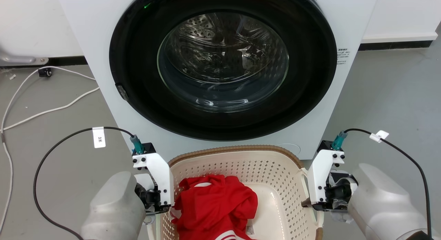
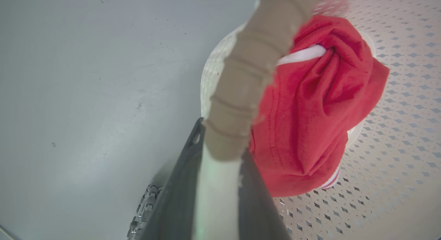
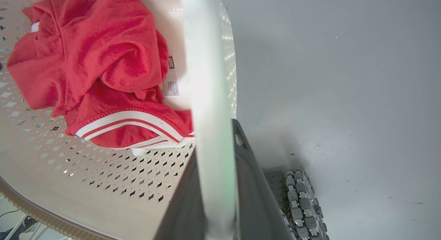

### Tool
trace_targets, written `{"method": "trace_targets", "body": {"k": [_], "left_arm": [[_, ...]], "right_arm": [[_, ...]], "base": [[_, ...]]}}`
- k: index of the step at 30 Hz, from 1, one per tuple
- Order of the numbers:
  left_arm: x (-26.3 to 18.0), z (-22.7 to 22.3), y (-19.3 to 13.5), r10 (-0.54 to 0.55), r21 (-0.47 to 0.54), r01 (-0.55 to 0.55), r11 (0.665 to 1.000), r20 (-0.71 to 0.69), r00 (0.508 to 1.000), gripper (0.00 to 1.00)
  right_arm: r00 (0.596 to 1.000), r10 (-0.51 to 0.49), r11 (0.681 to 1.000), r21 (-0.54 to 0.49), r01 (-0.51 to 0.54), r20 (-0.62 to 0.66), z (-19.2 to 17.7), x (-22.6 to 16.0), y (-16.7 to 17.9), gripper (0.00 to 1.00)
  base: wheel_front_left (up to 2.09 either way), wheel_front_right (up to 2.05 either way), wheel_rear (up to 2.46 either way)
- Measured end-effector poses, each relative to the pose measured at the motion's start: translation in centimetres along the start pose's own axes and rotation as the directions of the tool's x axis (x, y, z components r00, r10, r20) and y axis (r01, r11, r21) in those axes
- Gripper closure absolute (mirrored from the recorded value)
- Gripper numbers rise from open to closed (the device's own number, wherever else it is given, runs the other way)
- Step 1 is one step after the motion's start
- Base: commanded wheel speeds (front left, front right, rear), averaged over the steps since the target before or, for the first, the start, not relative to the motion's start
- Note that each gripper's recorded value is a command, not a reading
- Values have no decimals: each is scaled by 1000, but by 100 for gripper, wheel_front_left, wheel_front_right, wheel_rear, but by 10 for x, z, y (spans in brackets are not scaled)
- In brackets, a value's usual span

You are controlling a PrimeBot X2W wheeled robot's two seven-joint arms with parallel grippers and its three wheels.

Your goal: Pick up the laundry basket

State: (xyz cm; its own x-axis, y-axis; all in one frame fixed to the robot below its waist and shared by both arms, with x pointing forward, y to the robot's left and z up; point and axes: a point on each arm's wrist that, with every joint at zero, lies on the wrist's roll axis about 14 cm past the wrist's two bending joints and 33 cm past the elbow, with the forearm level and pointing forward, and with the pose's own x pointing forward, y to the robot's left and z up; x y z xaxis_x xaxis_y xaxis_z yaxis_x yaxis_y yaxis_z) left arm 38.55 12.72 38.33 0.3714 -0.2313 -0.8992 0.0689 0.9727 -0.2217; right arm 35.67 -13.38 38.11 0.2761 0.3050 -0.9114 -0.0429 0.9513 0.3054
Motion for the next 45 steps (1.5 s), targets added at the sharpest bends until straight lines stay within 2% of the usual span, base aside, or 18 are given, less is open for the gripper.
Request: {"method": "trace_targets", "body": {"k": [45], "left_arm": [[0,-5,2,0,-14,0,1000,-2,1000,100]], "right_arm": [[1000,-4,1000,4,4,-23,-3,0,2,100]], "base": [[0,0,0]]}}
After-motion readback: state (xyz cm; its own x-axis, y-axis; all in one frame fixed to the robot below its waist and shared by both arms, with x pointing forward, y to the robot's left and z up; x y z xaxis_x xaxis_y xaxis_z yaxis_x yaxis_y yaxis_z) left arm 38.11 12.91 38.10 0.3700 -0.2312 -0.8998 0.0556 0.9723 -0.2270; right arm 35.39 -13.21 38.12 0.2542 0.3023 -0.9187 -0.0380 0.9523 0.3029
